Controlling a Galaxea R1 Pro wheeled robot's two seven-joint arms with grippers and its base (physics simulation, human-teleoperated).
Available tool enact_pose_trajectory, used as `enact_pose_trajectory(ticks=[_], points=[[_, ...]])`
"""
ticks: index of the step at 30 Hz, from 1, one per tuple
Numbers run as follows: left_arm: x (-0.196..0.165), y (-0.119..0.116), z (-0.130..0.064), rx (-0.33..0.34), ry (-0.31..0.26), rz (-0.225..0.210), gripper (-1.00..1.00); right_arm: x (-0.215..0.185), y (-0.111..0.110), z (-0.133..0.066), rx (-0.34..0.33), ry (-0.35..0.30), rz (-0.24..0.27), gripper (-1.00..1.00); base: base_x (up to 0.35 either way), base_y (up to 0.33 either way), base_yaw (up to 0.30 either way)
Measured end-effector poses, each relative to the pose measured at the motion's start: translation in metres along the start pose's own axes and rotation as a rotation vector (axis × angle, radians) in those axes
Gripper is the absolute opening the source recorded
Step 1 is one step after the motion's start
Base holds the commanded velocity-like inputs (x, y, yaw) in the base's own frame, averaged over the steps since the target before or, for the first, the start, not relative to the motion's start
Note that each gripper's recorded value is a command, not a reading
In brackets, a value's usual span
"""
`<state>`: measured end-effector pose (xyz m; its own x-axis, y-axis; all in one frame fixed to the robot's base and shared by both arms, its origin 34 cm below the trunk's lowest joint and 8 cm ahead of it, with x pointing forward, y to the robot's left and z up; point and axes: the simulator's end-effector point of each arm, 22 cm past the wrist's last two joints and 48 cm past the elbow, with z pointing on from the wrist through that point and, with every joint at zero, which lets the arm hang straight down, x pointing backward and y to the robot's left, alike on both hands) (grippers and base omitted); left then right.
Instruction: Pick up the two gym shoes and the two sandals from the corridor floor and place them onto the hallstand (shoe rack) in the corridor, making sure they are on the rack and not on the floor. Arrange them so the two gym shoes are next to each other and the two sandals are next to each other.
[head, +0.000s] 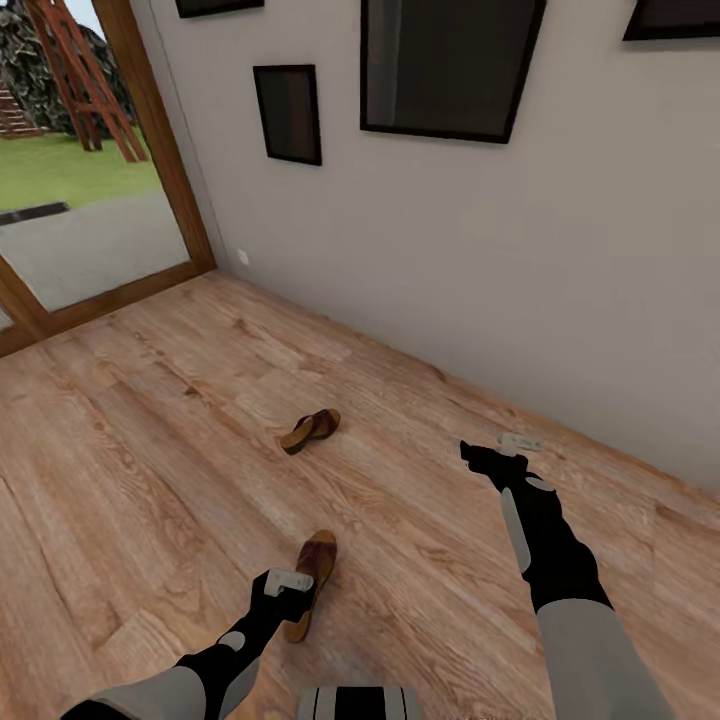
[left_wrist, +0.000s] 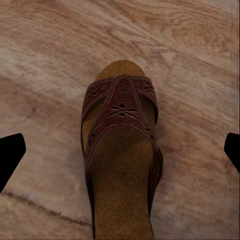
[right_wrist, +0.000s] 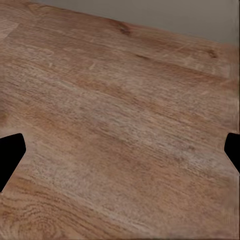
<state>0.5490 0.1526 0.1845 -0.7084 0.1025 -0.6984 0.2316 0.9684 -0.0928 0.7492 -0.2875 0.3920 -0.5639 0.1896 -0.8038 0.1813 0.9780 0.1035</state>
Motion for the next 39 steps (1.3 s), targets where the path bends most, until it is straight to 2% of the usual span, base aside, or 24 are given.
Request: enact_pose_trajectory(ticks=[12, 39], points=[[0.025, -0.001, 0.005, 0.004, 0.042, -0.01, 1.0, 0.027, -0.004, 0.013, 0.008, 0.042, -0.004, 1.0, 0.0, 0.0, -0.036], [0.112, -0.008, 0.015, 0.02, 0.19, -0.044, 1.0, 0.125, -0.02, 0.049, 0.037, 0.192, -0.017, 1.0, 0.0, 0.0, 0.003]])
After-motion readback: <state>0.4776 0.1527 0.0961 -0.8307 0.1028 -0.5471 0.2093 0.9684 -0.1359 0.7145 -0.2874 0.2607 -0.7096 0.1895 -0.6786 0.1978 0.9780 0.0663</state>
